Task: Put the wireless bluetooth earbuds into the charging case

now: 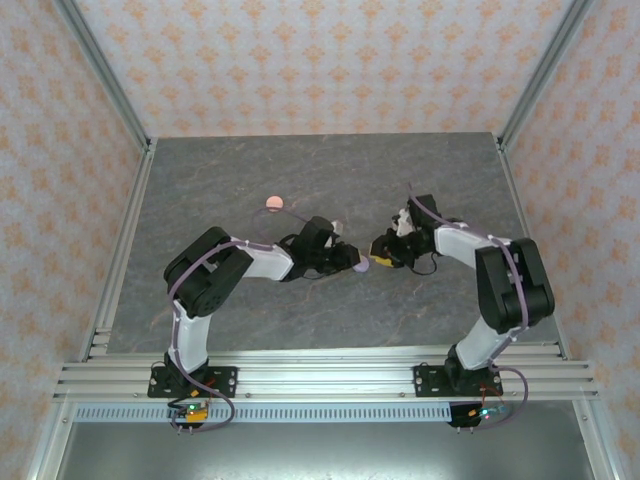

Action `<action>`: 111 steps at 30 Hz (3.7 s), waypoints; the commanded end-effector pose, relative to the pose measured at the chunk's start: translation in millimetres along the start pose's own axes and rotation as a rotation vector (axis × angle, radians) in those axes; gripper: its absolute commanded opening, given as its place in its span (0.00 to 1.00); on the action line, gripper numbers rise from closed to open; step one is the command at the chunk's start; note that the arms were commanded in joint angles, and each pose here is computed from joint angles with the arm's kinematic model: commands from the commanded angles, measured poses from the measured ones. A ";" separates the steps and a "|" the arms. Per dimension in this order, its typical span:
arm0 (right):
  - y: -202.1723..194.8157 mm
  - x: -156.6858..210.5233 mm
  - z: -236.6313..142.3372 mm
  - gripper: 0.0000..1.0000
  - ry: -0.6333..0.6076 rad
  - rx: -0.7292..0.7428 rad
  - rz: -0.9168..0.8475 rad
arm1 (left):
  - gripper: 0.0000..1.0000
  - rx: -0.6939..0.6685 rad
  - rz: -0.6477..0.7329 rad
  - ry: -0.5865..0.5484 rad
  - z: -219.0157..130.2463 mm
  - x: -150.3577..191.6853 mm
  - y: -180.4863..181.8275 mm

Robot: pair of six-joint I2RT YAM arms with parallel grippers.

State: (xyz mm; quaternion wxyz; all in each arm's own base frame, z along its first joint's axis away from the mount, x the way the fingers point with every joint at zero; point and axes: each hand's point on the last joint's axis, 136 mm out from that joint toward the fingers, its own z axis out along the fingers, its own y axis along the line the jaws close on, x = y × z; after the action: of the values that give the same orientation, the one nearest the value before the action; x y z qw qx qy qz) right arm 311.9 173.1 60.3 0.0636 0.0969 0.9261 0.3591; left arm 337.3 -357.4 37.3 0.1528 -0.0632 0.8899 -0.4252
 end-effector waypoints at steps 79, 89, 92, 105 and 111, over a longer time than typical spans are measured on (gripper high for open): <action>-45.7 9.7 12.5 0.28 -0.007 0.153 0.133 | 0.45 -0.444 0.517 0.164 -28.5 -25.2 11.0; -34.2 1.3 28.2 0.24 -0.014 0.131 0.138 | 0.39 -0.384 0.491 0.132 -26.6 -34.6 -2.5; -29.0 -1.9 32.0 0.27 -0.013 0.105 0.134 | 0.33 -0.409 0.466 0.109 -29.5 -42.2 3.8; -3.6 -15.3 43.3 0.38 0.009 -0.019 0.087 | 0.15 -0.364 0.383 0.126 -28.0 -39.9 15.4; 0.4 -17.7 50.5 0.41 0.033 -0.040 0.077 | 0.15 -0.325 0.365 0.158 -21.3 -32.5 14.9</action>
State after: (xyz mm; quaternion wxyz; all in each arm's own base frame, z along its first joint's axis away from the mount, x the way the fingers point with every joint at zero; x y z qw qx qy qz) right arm 322.6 184.4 29.0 0.0108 0.1612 0.9186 0.3607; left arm 361.5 -320.1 41.1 0.1464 0.1124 0.9563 -0.2267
